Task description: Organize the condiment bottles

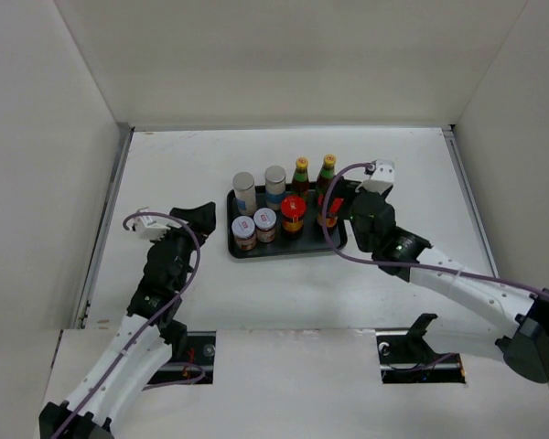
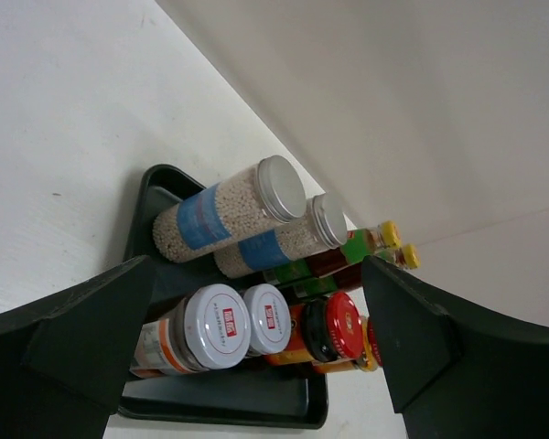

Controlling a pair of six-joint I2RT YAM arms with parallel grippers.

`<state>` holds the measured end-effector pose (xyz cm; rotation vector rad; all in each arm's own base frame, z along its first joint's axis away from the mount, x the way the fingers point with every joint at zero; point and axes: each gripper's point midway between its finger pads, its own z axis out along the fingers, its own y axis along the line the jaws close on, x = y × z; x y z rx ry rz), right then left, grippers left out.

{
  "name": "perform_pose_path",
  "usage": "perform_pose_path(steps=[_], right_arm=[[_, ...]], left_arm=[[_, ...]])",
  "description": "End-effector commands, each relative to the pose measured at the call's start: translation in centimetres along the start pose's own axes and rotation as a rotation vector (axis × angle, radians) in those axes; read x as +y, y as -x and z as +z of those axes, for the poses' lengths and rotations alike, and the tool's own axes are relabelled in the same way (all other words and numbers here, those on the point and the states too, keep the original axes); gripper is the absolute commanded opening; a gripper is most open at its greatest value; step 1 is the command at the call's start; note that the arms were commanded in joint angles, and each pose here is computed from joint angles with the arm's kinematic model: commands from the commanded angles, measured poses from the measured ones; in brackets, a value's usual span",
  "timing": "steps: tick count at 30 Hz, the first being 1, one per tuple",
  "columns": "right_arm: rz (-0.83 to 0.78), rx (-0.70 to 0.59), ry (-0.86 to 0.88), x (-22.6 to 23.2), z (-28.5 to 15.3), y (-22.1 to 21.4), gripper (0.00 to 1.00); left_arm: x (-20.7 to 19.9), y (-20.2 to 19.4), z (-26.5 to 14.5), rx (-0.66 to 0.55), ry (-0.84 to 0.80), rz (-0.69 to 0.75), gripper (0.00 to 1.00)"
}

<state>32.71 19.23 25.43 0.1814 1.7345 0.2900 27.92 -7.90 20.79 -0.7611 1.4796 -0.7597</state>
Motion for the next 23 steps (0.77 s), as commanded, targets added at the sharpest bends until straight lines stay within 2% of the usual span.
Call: perform_pose_path(steps=[1, 4, 5, 6, 8, 10, 12, 15, 17, 18, 20, 23], right_arm=[[0.018, 0.020, -0.035, -0.5, -0.7, 0.2, 0.95], [0.020, 0.014, -0.045, -0.9, -1.7, 0.4, 0.40], [0.023, 0.011, -0.049, -1.1, -2.0, 0.7, 0.25], [0.022, 0.012, -0.051, -1.3, -2.3, 0.9, 0.17], [0.011, 0.020, -0.064, -1.8, -2.9, 1.4, 0.13], [0.005, 0.009, -0.091, -2.7, -3.4, 2.3, 0.14], [0.016, -0.022, -0.112, -3.7, -3.8, 3.6, 0.23], [0.055, -0.062, -0.127, -5.1, -3.5, 4.5, 0.47], [0.067, -0.056, -0.110, -5.5, -2.6, 4.1, 0.66], [0.069, -0.040, -0.090, -5.3, -2.1, 3.6, 0.72], [0.059, -0.005, -0.055, -4.6, -1.0, 2.3, 0.80], [0.031, -0.010, -0.054, -4.5, 0.1, 1.3, 0.82]], left_arm=[[-1.7, 0.1, 0.0, 0.048, 0.000, 0.031, 1.00], [-0.5, -0.4, 0.3, 0.050, 0.059, 0.048, 1.00], [-0.2, -0.5, 0.3, 0.049, 0.071, 0.051, 1.00], [0.0, -0.6, 0.3, 0.050, 0.078, 0.058, 1.00], [0.0, -0.6, 0.6, 0.049, 0.092, 0.071, 1.00], [-0.2, -0.5, 1.1, 0.049, 0.104, 0.088, 1.00], [-0.7, -0.5, 1.4, 0.058, 0.108, 0.116, 1.00], [-0.5, -1.1, 1.6, 0.077, 0.118, 0.146, 1.00], [-0.2, -1.2, 1.8, 0.081, 0.132, 0.172, 1.00], [-0.2, -1.3, 2.0, 0.083, 0.137, 0.180, 1.00], [0.0, -1.4, 2.1, 0.085, 0.143, 0.189, 1.00], [0.7, -1.4, 2.6, 0.085, 0.179, 0.222, 1.00]])
